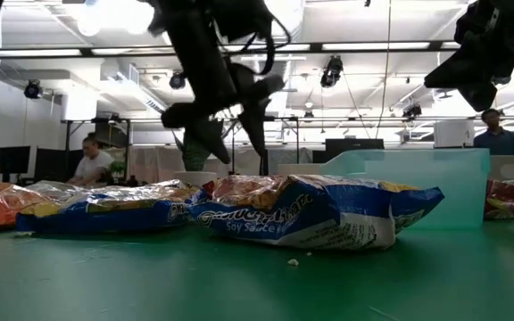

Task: Sort Maruchan noodles
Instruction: Put the orange noodle pack into the green bin

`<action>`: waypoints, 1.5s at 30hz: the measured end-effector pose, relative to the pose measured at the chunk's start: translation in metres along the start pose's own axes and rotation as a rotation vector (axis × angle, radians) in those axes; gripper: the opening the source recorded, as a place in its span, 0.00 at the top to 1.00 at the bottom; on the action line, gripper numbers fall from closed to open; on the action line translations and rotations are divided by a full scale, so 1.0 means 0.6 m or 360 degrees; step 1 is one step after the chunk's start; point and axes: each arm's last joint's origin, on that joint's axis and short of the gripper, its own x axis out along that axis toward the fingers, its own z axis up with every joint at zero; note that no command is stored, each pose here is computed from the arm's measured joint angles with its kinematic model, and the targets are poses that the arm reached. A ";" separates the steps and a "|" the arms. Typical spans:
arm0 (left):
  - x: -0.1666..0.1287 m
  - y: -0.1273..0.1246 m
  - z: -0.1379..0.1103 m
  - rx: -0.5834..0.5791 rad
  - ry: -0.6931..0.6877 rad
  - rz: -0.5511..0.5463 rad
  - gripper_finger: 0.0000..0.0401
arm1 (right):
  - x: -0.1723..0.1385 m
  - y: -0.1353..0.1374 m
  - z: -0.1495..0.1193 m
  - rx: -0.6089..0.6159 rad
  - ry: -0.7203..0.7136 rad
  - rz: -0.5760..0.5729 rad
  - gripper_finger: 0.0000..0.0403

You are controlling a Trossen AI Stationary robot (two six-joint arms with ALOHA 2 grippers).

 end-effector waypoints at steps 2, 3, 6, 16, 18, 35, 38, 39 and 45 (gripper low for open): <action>0.009 0.009 0.000 -0.0045 -0.0028 -0.0052 0.28 | 0.000 0.000 0.000 0.0000 0.0004 0.0006 0.93; 0.012 0.013 -0.002 -0.0069 -0.0030 -0.0092 0.28 | 0.000 0.000 0.000 0.0000 0.0003 0.0006 0.93; 0.027 0.023 -0.017 -0.0127 -0.0023 -0.0129 0.28 | 0.001 0.000 -0.001 0.0000 0.0007 0.0004 0.93; 0.064 0.052 -0.051 -0.0279 -0.0247 -0.0203 0.28 | 0.002 -0.001 -0.002 0.0004 0.0003 0.0007 0.93; 0.069 0.057 -0.057 -0.0295 -0.0264 -0.0221 0.28 | 0.002 0.000 -0.002 0.0004 0.0002 0.0007 0.93; 0.119 0.050 -0.089 -0.0331 -0.0332 -0.0243 0.55 | 0.002 -0.001 -0.002 0.0005 0.0002 0.0006 0.93; 0.112 0.050 -0.089 -0.0313 -0.0327 -0.0246 0.71 | 0.002 -0.001 -0.002 0.0005 0.0002 0.0006 0.93; 0.109 0.049 -0.088 -0.0291 -0.0330 -0.0246 0.77 | 0.002 -0.001 -0.002 0.0005 0.0002 0.0006 0.93; 0.079 0.044 -0.084 -0.0128 -0.0336 -0.0288 0.98 | 0.002 -0.001 -0.002 0.0005 0.0001 0.0006 0.93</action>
